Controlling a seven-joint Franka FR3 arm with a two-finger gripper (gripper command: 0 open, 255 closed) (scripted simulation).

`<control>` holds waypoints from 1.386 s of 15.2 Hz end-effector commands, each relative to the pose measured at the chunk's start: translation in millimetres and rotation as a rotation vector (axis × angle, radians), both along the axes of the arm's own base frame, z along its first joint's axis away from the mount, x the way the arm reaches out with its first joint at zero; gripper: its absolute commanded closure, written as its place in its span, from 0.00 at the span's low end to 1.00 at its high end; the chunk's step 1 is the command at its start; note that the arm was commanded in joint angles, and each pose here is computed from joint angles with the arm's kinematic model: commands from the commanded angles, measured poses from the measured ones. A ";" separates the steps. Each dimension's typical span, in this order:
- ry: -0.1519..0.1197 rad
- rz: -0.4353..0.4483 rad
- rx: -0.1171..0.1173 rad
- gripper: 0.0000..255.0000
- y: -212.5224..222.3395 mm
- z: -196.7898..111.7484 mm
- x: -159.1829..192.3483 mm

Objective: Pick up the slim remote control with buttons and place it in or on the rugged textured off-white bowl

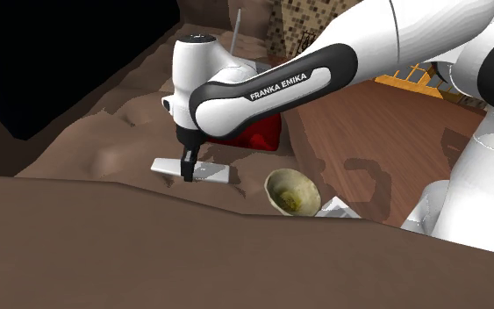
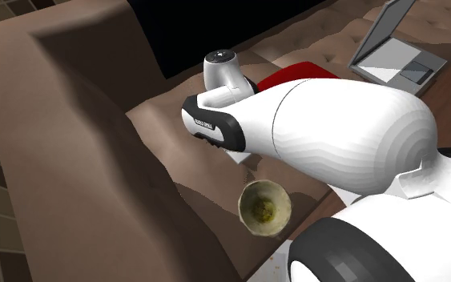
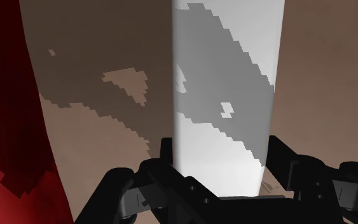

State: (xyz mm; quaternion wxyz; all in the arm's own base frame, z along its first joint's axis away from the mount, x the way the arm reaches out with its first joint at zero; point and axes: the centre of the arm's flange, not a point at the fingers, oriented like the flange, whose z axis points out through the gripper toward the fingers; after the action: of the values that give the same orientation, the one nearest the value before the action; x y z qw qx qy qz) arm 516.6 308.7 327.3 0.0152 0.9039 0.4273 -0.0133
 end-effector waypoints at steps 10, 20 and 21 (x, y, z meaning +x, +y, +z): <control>0.000 0.000 0.000 1.00 0.0 31.6 0.0; 0.000 0.000 0.000 1.00 0.0 84.4 0.0; 0.000 0.000 0.000 1.00 0.0 89.7 0.0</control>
State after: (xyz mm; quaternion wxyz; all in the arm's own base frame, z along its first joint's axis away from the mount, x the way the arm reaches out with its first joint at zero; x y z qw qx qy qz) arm 516.4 308.7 412.1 0.0152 0.9039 0.4273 -0.0133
